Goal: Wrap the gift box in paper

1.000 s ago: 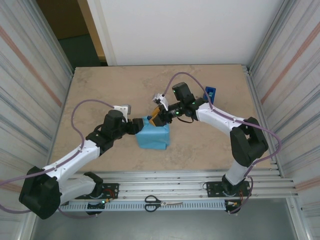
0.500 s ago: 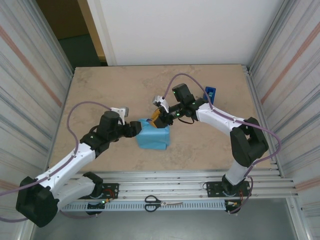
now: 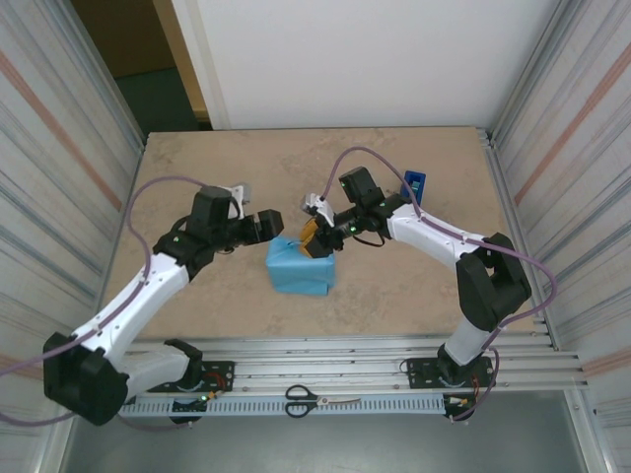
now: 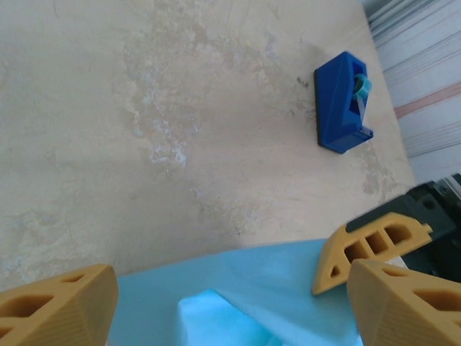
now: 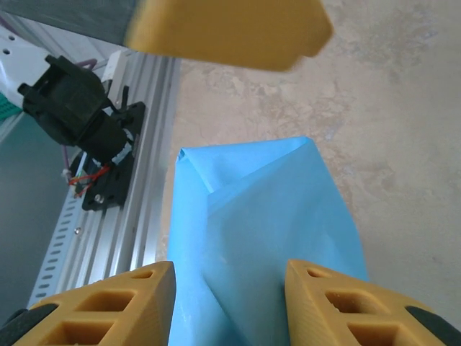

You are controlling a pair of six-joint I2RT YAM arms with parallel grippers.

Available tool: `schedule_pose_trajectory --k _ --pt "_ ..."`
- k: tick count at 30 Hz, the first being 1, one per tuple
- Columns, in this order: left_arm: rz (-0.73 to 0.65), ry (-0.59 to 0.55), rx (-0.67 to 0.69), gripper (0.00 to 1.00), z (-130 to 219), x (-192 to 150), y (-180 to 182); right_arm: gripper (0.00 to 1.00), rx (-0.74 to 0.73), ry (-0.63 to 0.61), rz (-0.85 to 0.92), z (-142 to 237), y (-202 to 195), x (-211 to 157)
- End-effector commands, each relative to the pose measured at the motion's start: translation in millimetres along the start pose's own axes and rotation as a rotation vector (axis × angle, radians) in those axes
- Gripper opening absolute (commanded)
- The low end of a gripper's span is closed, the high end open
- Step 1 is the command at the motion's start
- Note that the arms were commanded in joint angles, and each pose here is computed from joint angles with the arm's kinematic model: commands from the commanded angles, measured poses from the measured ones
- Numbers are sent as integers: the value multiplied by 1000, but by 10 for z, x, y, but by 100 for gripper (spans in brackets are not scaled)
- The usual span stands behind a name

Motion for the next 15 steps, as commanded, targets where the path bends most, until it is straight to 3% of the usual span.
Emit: schedule_pose_trajectory --k 1,5,15 --pt "54 110 47 84 -39 -80 60 43 35 31 2 -15 97 -50" --pt "108 119 66 81 -93 -100 147 42 53 52 -4 -40 117 -84" --pt "152 177 8 65 -180 -154 250 43 45 68 -12 -60 86 -86"
Point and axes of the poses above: each hand's point on the last joint's axis, 136 mm out from that joint toward the fingers, its own z axis back along the fingers, its own y axis along the line the jaws close on, x = y × z, the point moved 10 cm from there along z, back along the fingers, and after that the axes turned 3 degrees about z, right-handed, at the moved point
